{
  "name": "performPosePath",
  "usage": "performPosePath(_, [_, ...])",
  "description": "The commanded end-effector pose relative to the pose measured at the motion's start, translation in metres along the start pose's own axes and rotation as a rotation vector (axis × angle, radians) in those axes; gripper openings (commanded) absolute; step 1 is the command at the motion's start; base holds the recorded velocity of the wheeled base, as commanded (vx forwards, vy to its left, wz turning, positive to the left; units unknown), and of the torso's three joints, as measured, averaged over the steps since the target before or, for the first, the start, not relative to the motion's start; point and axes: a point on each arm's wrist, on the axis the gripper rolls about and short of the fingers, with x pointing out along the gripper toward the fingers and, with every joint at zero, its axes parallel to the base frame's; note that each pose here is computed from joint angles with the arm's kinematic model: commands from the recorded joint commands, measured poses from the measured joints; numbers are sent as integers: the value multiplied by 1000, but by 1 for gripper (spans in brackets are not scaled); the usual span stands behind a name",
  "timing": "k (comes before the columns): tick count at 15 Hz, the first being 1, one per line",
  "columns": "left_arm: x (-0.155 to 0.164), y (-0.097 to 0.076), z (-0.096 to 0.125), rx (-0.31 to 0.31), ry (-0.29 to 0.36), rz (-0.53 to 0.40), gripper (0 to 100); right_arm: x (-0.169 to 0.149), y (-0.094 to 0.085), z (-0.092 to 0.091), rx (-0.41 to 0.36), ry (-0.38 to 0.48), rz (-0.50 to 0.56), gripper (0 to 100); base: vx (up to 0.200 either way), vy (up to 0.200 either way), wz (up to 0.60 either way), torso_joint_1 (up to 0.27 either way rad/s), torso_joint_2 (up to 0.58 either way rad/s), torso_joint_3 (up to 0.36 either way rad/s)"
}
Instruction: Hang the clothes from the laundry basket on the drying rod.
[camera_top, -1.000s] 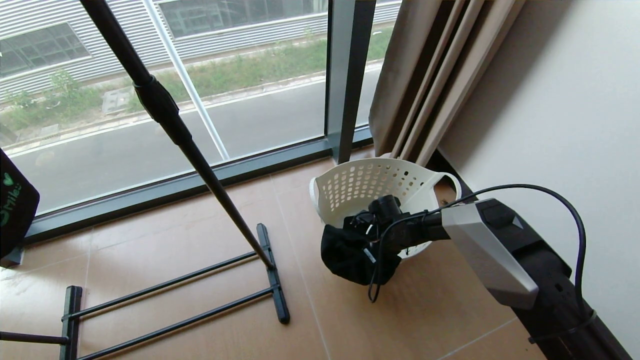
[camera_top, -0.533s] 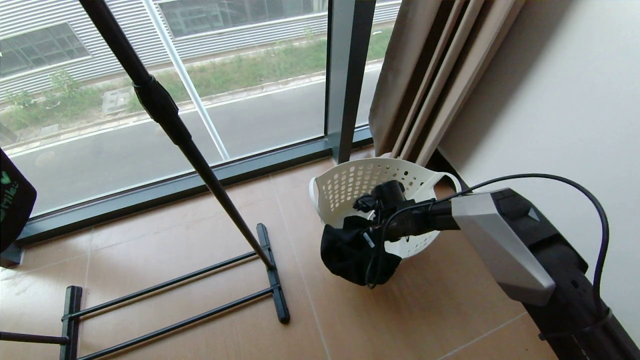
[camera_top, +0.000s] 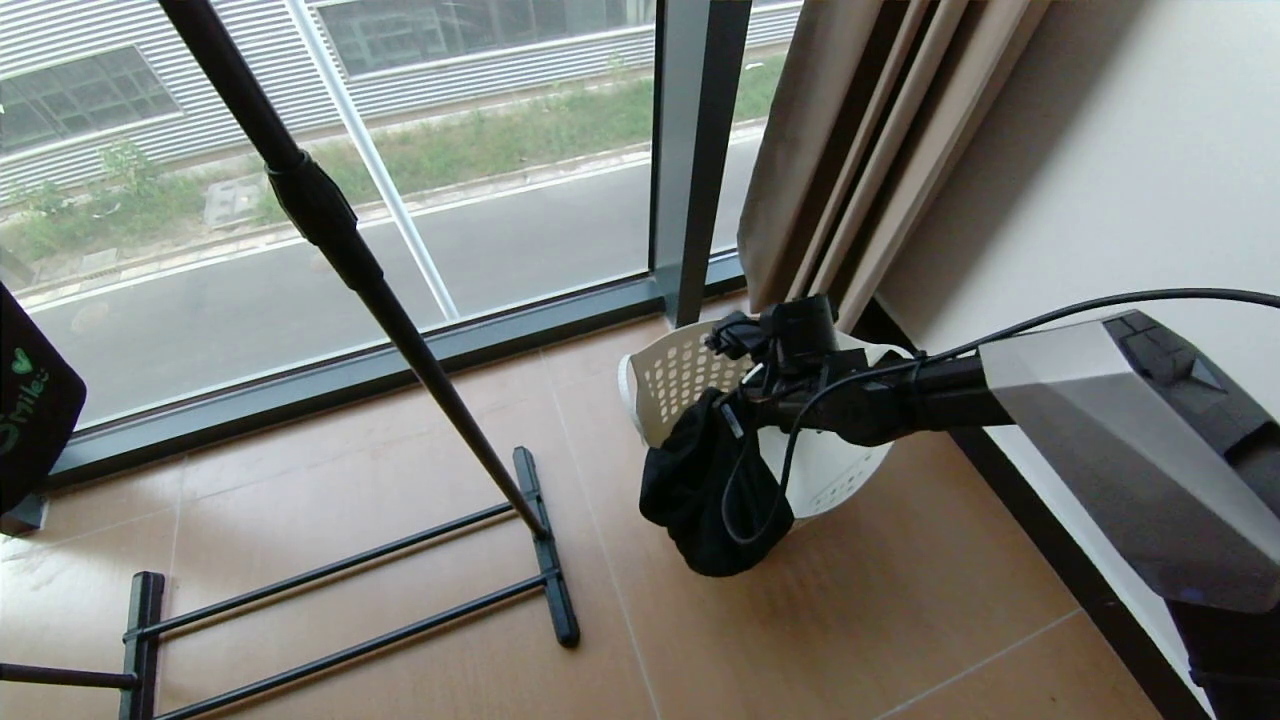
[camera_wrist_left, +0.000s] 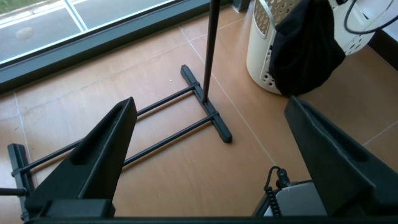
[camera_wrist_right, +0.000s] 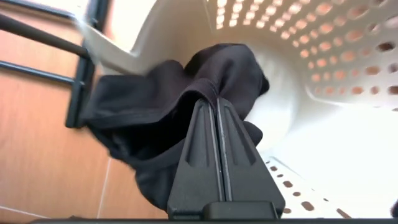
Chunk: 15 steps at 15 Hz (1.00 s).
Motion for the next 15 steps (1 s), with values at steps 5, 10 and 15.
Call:
performPosePath(5, [0, 0, 0, -1, 1, 0, 100, -93, 26, 17, -35, -134, 33, 0, 0, 0, 0, 0, 0, 0])
performPosePath(10, [0, 0, 0, -3, 1, -2, 100, -197, 48, 5, -64, -281, 84, 0, 0, 0, 0, 0, 0, 0])
performPosePath(15, [0, 0, 0, -4, 1, 0, 100, -286, 76, -25, -101, -404, 134, 0, 0, 0, 0, 0, 0, 0])
